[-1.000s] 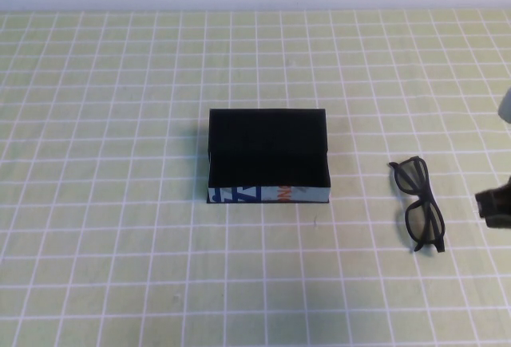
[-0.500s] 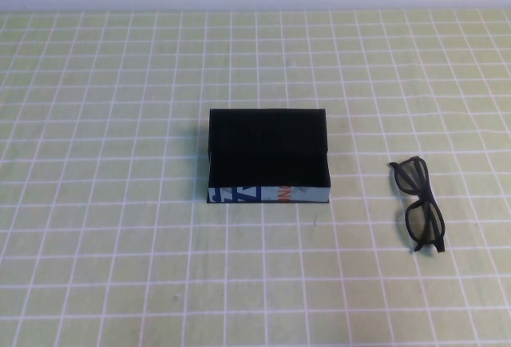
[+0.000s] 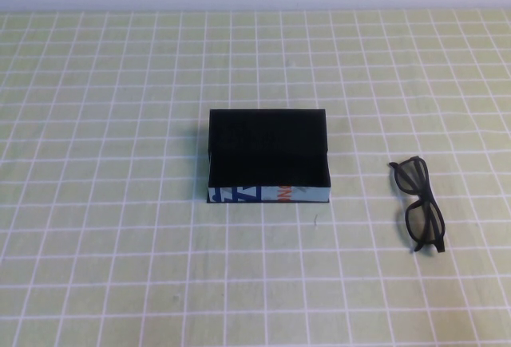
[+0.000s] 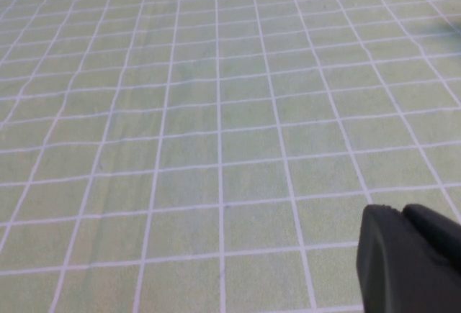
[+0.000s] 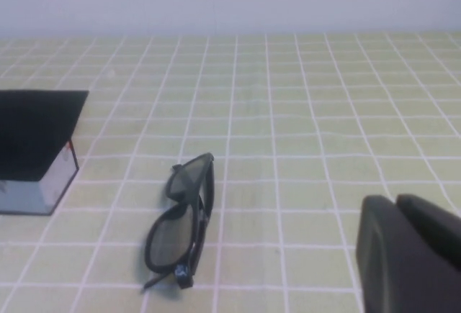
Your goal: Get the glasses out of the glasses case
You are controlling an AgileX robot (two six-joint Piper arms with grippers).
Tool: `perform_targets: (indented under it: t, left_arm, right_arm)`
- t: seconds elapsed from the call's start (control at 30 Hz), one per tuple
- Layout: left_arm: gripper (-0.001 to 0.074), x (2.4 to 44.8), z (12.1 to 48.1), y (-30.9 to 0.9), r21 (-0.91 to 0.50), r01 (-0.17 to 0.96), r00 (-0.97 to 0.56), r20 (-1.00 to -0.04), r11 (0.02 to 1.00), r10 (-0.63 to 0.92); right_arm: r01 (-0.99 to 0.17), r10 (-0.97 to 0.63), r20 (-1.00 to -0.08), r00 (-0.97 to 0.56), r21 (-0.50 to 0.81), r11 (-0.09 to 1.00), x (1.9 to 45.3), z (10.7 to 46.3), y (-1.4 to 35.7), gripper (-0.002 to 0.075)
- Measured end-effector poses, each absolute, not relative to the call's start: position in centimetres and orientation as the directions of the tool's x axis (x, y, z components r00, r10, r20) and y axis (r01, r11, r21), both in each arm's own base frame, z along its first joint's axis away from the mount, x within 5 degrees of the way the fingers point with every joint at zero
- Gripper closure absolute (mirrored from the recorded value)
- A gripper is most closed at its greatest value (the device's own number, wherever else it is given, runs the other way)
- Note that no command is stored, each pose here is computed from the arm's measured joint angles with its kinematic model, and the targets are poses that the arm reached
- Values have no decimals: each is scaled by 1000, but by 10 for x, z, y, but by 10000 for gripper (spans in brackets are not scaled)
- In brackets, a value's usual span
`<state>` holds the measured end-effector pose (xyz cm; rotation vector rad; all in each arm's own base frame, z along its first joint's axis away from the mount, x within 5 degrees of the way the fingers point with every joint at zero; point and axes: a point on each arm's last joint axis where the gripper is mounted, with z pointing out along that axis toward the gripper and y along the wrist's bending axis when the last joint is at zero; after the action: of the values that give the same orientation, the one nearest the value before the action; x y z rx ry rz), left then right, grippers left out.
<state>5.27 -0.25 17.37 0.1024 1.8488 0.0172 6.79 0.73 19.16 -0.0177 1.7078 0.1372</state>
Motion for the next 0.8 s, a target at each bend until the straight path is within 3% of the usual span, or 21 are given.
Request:
perform_targets:
  t: [0.13,0.37,0.8]
  left_arm:
    - [739,53,174,-2,65,62,-273,-959,996,79]
    - [739,53,174,-2,65,62,-273,-959,996,79]
    - [739,53,174,-2,65,62,-273,-959,996,79]
  right_arm:
    - [-105,83,-991,-104,94,990,58,191,8,743]
    - [-128,69,-970,-233,101,987,54,178,11,743]
    - [-130,70,-966,-247,104,986,54,177,11,743]
